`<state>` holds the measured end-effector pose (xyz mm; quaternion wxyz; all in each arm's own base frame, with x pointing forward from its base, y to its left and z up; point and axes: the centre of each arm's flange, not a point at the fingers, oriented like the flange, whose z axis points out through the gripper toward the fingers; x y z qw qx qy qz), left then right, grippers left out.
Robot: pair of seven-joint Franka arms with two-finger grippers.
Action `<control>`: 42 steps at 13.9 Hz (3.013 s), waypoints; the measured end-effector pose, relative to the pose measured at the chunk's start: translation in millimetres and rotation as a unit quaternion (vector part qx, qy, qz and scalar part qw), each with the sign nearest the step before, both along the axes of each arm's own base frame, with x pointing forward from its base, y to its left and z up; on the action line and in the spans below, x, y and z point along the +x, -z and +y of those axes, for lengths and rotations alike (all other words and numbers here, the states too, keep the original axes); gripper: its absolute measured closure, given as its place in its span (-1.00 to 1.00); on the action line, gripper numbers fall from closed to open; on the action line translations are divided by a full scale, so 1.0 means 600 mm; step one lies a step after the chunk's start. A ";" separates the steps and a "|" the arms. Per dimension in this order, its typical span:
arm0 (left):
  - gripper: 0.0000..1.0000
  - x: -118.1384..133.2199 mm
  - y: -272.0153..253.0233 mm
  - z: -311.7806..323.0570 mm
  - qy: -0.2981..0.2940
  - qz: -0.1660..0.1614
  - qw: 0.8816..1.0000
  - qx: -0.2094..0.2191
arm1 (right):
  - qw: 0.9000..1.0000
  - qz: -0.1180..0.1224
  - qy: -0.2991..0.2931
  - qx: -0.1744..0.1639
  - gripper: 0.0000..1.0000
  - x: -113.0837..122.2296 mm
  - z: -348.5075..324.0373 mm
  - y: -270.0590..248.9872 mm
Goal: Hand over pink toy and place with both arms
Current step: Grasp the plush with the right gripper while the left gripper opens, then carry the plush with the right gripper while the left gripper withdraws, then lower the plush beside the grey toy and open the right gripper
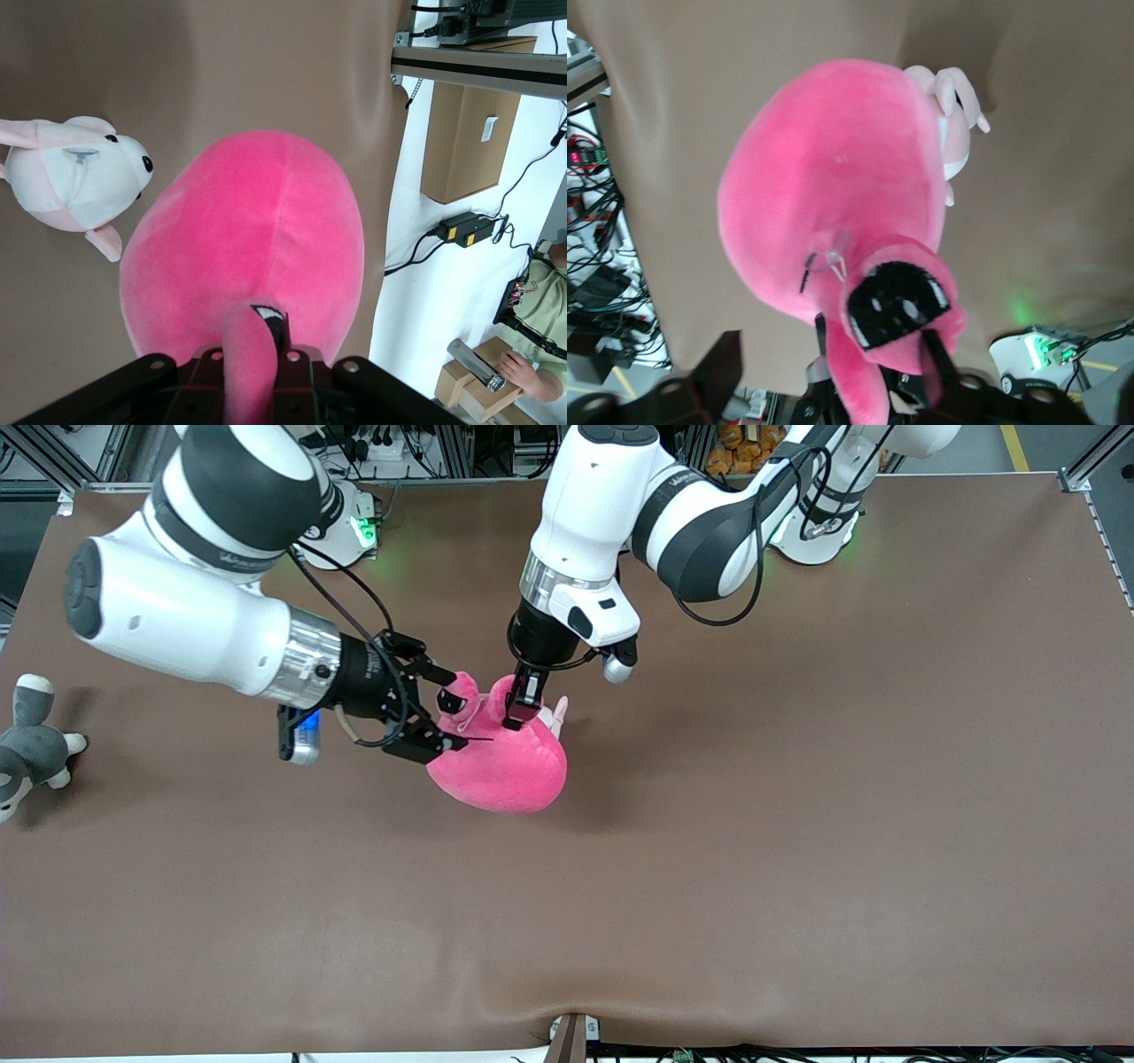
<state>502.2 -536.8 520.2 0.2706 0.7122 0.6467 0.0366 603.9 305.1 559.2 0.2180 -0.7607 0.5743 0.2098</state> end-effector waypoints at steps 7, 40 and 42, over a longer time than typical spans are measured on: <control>0.78 0.007 0.001 0.005 -0.004 -0.001 1.000 0.001 | 0.998 0.013 -0.043 -0.051 -0.30 -0.017 0.001 0.022; -1.00 0.324 0.044 0.463 0.058 -0.079 0.975 0.198 | 0.982 0.187 -0.018 0.037 0.86 -0.050 -0.685 0.035; -1.00 0.346 0.044 0.529 0.085 -0.083 0.966 0.228 | 0.978 0.198 -0.033 0.060 0.86 -0.047 -0.720 0.103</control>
